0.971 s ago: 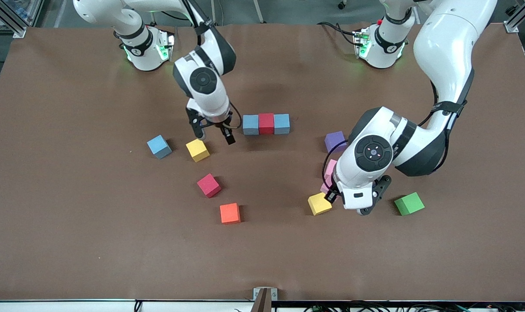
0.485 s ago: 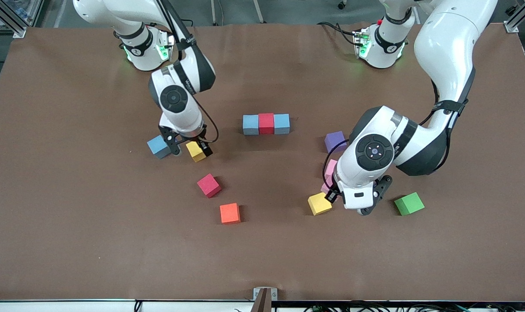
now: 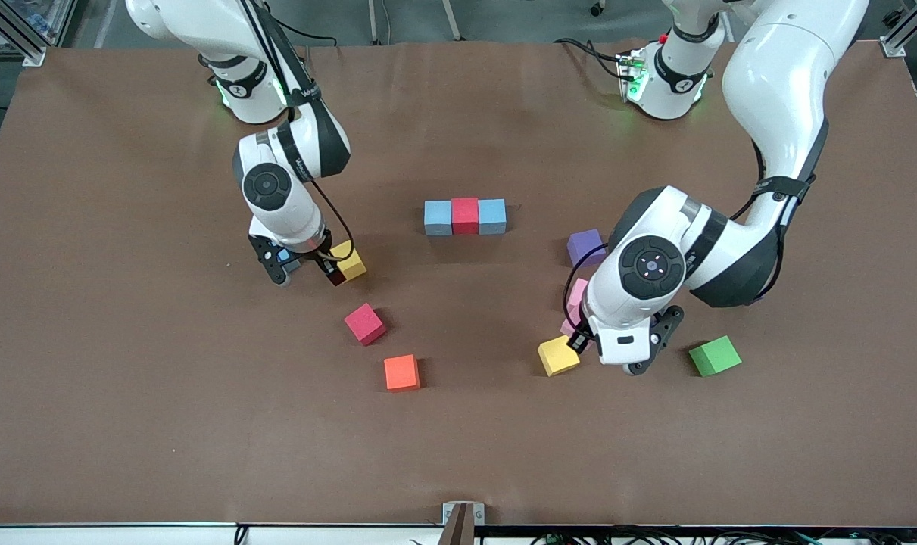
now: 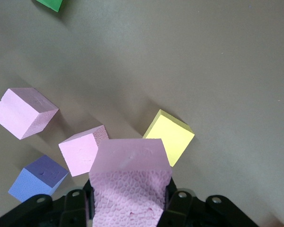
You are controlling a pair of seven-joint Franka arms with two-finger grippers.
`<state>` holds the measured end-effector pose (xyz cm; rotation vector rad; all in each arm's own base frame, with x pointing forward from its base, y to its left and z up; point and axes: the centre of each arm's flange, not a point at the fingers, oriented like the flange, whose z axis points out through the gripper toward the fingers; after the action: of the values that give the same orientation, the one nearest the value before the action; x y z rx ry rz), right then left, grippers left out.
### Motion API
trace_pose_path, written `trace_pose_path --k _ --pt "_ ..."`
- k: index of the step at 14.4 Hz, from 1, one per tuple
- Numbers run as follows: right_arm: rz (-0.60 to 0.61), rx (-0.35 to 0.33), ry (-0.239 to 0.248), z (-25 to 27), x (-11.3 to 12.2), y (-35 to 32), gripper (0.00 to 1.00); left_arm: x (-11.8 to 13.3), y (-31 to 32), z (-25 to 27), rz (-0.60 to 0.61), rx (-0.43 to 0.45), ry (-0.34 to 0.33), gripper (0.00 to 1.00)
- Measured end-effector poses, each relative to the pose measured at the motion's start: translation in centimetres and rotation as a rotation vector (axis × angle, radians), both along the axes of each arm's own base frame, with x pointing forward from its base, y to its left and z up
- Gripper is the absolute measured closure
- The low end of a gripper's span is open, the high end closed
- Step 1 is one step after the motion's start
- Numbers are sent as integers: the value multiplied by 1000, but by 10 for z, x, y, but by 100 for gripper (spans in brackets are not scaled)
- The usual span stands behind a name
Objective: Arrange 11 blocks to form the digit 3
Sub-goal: 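Lower the right gripper and grasp the yellow cube, then carry the yellow cube with the right gripper toward the cube row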
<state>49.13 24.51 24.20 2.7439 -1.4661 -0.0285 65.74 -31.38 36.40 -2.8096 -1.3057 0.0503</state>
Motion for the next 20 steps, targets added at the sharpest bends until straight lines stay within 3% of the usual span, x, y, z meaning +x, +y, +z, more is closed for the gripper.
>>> trace_pose_path --k 6,13,19,20 --pt "-4 13 -13 -6 -4 3 0 2 4 0 7 1 -1 46" --pt "-14 7 6 -35 -15 11 0 9 19 4 27 -2 -6 46" --pt "-4 6 6 -36 -18 16 18 7 14 6 19 -5 -8 46" --pt "-3 6 6 -36 -18 16 27 6 13 8 18 -5 -10 46"
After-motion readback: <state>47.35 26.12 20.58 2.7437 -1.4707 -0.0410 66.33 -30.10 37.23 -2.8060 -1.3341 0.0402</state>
